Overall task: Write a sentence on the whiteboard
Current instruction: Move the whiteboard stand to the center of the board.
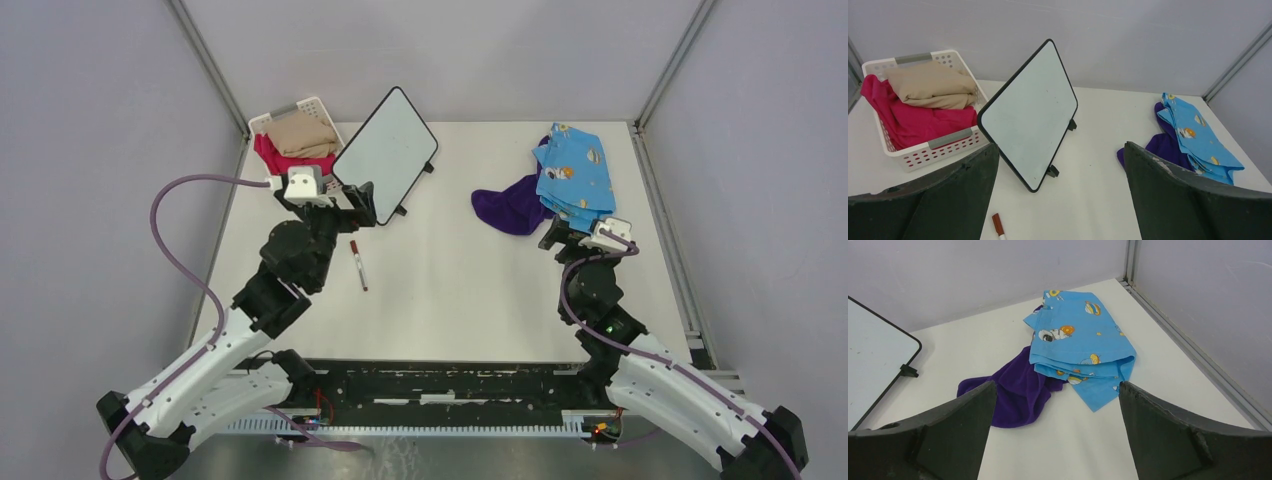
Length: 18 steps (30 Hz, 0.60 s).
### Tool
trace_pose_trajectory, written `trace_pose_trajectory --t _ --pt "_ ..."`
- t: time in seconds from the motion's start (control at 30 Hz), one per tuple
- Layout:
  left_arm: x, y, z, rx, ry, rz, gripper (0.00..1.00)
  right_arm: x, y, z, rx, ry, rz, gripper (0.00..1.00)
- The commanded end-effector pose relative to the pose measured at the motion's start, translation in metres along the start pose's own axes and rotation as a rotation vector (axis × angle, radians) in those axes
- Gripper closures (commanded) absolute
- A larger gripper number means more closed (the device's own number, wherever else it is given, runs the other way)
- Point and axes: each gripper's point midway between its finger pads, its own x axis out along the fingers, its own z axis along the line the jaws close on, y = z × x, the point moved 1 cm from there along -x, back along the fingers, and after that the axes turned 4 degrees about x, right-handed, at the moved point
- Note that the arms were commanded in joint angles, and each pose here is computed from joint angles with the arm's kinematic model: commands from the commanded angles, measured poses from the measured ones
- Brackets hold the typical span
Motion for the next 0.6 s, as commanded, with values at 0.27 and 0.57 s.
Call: trace_pose_trajectory --t 0.27,0.57 --pt "-0.007 -0.019 0.003 0.007 0.011 -0.074 0.0 -0.002 -0.003 0.01 -0.008 -0.083 -0.025 0.02" --pt "0.002 0.001 0.022 0.068 -0.129 -0.021 0.0 -0.001 0.006 0.026 -0.044 -0.144 0.05 0.02"
